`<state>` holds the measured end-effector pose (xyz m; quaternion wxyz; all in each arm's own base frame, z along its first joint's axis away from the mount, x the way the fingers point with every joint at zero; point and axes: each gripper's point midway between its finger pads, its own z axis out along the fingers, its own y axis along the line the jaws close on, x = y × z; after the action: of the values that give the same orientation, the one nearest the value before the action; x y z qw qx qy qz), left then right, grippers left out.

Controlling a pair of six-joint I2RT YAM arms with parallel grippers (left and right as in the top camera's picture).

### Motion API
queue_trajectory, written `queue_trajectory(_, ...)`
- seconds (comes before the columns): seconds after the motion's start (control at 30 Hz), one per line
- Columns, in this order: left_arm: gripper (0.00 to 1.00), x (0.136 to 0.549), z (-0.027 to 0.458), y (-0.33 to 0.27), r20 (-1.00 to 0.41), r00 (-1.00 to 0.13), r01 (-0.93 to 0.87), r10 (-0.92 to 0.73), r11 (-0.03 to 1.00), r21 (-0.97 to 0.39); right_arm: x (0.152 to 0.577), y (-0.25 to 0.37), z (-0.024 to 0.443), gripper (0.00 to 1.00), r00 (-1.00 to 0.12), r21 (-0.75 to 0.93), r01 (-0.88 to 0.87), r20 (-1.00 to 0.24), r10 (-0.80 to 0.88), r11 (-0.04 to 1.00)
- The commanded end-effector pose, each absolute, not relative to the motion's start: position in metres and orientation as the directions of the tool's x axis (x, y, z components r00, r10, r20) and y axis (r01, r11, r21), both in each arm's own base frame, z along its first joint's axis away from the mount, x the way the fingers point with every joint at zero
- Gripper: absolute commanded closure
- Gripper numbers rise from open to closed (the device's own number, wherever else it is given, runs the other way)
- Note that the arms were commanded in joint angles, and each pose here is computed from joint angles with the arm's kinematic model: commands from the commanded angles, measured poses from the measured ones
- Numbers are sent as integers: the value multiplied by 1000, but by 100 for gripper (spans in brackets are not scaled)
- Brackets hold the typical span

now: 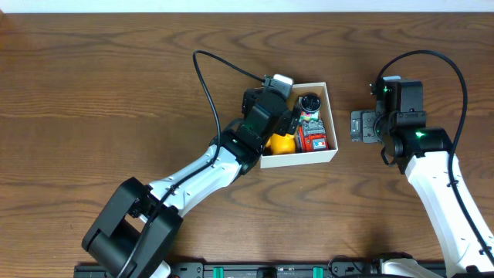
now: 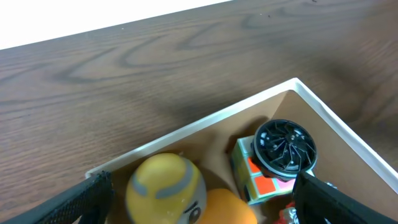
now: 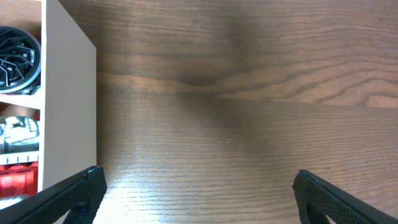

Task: Pack container
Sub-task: 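Carry the yellow ball right into the white box and release it, then withdraw the left gripper up and left out of the box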

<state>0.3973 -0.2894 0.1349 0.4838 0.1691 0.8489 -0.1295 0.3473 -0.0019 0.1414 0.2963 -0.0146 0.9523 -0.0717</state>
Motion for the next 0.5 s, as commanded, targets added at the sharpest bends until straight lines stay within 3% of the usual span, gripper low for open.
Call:
queue_trajectory(0.0,7,399,160,-293,-891,-432,431,142,900,-66,348,-6,139,1,-828,-151,29,-558,-61,988)
queue_trajectory(0.23,7,392,217,-274,-931,-357,389,81,919,-69,348,-6,139,1,-828,-151,29,-558,-61,988)
queue_trajectory(0.47,7,385,279,-190,-963,-270,102,21,995,-7,348,-6,139,1,-828,-151,29,-558,-61,988)
